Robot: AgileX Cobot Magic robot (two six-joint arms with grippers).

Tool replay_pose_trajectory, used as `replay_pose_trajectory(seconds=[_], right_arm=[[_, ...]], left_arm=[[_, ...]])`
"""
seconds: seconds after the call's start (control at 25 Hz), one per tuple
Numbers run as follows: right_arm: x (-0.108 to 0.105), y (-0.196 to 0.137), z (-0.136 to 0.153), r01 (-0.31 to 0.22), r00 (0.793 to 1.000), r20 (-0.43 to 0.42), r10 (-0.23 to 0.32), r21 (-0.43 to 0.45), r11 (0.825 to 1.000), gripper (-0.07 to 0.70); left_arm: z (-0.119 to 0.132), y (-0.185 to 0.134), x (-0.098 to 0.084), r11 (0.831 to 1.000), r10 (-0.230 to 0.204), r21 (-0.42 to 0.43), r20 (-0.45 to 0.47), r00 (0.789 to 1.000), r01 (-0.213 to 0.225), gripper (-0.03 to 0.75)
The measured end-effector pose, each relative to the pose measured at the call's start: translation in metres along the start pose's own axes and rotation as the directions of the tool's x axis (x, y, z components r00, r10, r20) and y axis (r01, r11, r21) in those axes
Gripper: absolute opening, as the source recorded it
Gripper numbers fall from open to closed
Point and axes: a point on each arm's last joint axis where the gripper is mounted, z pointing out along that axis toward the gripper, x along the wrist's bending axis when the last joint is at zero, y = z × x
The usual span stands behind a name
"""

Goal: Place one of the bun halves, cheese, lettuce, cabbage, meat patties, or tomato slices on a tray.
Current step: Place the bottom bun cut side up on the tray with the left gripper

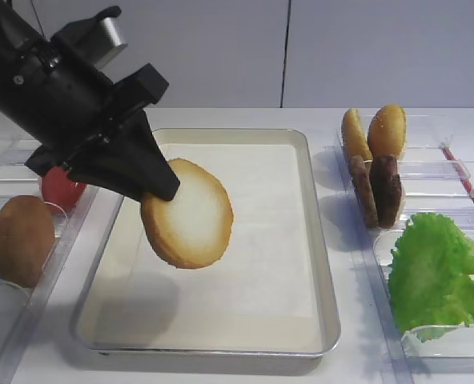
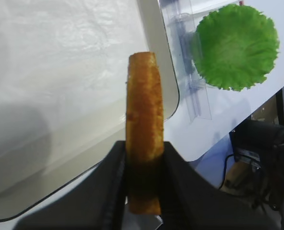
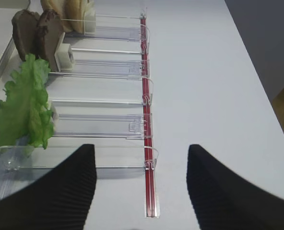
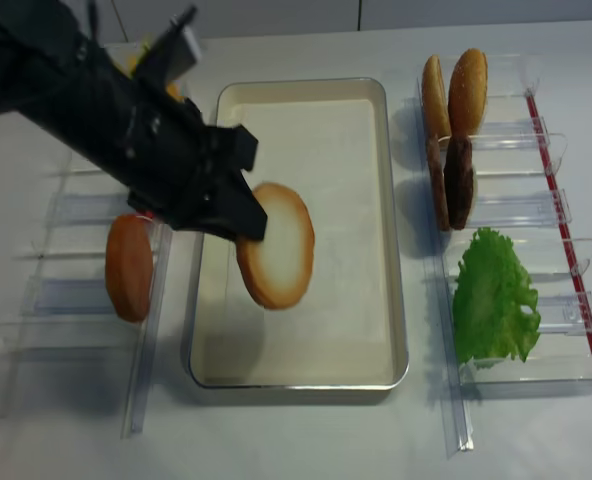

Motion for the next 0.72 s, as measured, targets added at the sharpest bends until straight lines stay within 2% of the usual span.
replay_pose_trajectory(seconds=[0.2,0.4,0.6,0.72], right_arm=[[0.0,0.0,0.0,0.0,1.0,0.0,0.0,0.0,1.0,0.43],[0.0,0.0,0.0,0.0,1.0,0.0,0.0,0.0,1.0,0.43],[0.0,0.0,0.0,0.0,1.0,0.0,0.0,0.0,1.0,0.43],[0.0,0.0,0.0,0.0,1.0,0.0,0.0,0.0,1.0,0.43]], left_arm=[[0.024,0.013,0.014,0.998,-0.033,0.055,0.027,0.999,0.031,0.129],[0.044,0.027,0.023,0.997,-0.064,0.037,0.081,0.995,0.061,0.128],[0.068,0.038,0.04,0.994,-0.105,0.036,0.07,0.992,0.103,0.128],[0.079,0.043,0.048,0.993,-0.111,0.041,0.08,0.991,0.108,0.127]])
